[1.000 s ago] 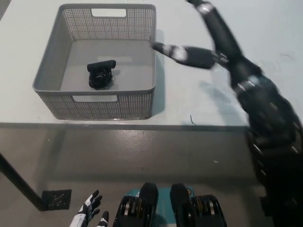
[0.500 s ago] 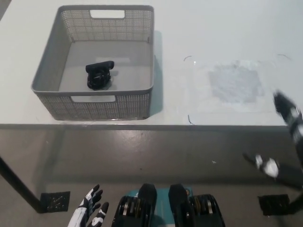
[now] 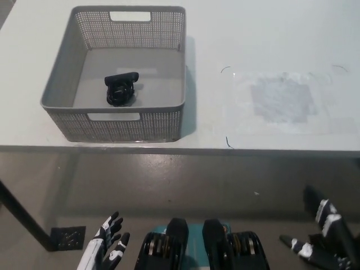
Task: Use the right hand to pick up a webcam and put it into a container on the left side
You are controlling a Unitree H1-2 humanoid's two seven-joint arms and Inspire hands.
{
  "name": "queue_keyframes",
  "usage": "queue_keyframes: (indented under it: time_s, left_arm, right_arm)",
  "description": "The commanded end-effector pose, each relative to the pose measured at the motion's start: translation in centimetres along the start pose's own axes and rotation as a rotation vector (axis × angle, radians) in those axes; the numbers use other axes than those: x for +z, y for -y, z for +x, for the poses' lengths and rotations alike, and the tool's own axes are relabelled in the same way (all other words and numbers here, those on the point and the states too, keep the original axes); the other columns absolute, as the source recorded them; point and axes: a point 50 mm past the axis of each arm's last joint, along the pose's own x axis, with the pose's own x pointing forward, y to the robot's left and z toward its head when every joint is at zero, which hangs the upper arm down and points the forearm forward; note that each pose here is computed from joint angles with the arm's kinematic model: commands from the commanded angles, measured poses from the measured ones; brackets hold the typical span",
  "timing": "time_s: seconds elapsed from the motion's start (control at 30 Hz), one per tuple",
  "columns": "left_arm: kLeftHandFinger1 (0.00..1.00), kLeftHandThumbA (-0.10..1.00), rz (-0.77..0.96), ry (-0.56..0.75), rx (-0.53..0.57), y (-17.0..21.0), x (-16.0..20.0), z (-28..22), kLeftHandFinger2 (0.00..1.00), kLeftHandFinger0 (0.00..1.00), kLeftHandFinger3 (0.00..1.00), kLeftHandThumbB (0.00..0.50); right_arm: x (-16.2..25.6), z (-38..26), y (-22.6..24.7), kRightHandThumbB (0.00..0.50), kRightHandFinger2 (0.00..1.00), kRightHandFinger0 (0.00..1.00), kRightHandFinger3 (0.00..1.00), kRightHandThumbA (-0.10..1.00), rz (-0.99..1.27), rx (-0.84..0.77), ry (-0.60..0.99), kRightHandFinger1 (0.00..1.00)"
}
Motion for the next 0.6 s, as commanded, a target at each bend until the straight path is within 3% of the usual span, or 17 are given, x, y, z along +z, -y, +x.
queue_keyframes:
  time_s: [0.0,0.4,0.57]
  left_arm:
    - [1.00,0.72,0.008,0.032,0.008,-0.9,0.6,0.7,1.00,1.00,1.00,0.046]
    - [1.00,0.69,0.013,0.042,0.013,-1.1,1.0,1.5,1.00,1.00,1.00,0.024]
    - [1.00,0.69,0.005,0.036,0.016,-1.2,0.8,1.5,1.00,1.00,1.00,0.041]
  right_arm:
    - [-2.4,-0.1,-0.3,0.171,1.00,1.00,1.00,1.00,0.050,-0.004,-0.013,1.00]
    - [-3.8,1.3,0.4,0.136,1.00,1.00,1.00,1.00,0.089,0.012,-0.064,1.00]
    - [-4.1,1.4,0.4,0.126,1.00,1.00,1.00,0.99,0.066,0.017,-0.090,1.00]
